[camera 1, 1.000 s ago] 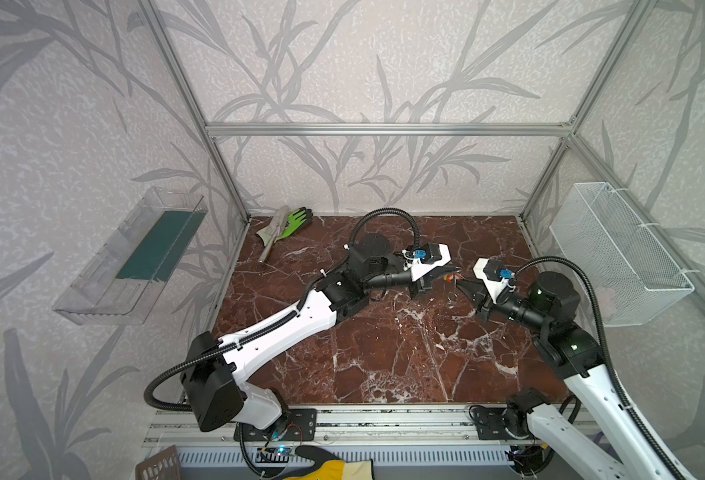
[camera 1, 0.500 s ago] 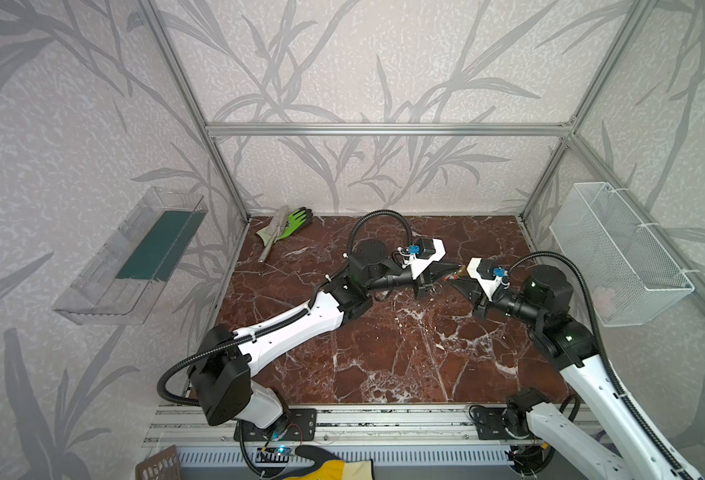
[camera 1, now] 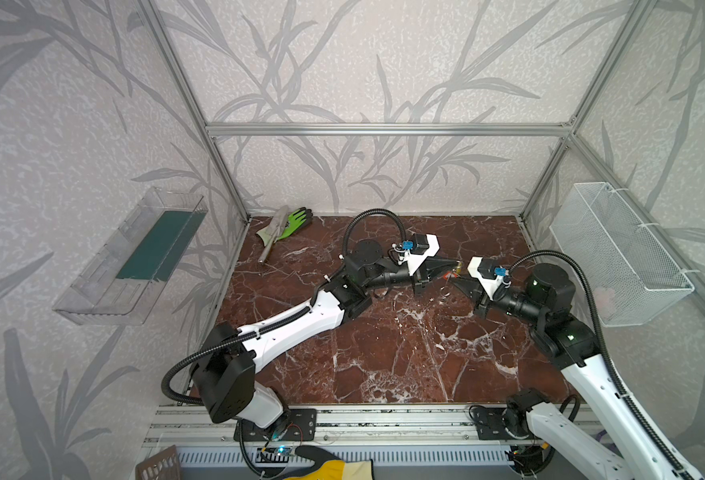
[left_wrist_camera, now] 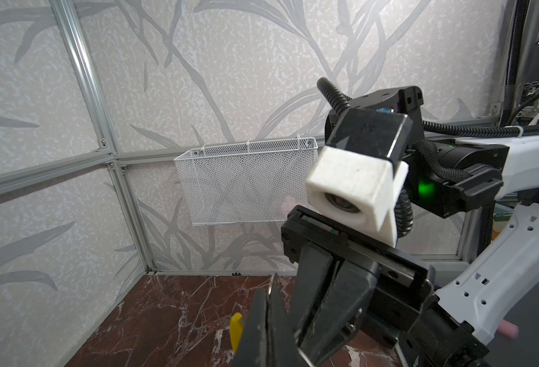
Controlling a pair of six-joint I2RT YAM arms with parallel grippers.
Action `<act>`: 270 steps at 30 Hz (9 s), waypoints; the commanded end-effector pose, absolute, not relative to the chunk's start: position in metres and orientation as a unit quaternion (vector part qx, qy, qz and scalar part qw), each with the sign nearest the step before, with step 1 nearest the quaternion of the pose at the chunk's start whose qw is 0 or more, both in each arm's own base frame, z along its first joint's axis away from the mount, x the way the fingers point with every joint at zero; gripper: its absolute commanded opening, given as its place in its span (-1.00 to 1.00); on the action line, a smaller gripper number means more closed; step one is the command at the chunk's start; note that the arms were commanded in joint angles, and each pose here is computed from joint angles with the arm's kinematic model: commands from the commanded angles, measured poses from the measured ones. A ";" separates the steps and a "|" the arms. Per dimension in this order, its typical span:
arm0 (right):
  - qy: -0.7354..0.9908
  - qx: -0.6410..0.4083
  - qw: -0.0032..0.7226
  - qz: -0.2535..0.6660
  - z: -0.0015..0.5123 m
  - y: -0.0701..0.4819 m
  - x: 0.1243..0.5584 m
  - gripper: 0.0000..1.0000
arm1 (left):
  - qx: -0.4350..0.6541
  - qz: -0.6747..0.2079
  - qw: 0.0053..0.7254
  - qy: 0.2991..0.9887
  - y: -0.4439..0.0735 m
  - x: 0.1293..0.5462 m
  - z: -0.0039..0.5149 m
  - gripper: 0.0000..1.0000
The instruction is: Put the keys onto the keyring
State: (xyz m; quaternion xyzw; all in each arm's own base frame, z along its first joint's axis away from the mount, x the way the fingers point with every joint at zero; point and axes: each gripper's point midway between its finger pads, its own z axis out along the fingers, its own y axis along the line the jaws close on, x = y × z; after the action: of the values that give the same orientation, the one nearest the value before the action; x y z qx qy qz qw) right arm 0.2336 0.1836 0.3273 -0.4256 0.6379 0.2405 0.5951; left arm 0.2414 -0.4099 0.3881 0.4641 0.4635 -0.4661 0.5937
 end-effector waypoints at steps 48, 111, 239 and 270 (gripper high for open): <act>0.730 -0.584 0.297 0.194 0.205 0.258 0.263 -1.00 | 0.286 -0.266 0.634 0.668 -0.245 0.339 0.295 -0.18; 0.874 -0.321 0.331 0.151 0.167 0.185 0.282 -0.03 | -0.045 0.010 0.404 0.913 -0.050 0.345 0.160 0.05; 0.573 -0.579 0.484 0.319 0.244 0.241 0.195 -1.00 | 0.656 -0.276 0.509 0.483 -0.354 0.207 0.245 -0.49; 0.636 -0.550 0.486 0.238 0.235 0.213 0.214 -0.09 | 0.615 -0.270 0.528 0.519 -0.353 0.214 0.251 -1.00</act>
State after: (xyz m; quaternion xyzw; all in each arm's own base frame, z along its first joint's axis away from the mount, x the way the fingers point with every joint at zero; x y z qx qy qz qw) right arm 0.2116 0.2266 0.2246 -0.5613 0.6265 0.2713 0.4678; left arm 0.2088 -0.3540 0.2246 0.6412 0.5259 -0.2746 0.4868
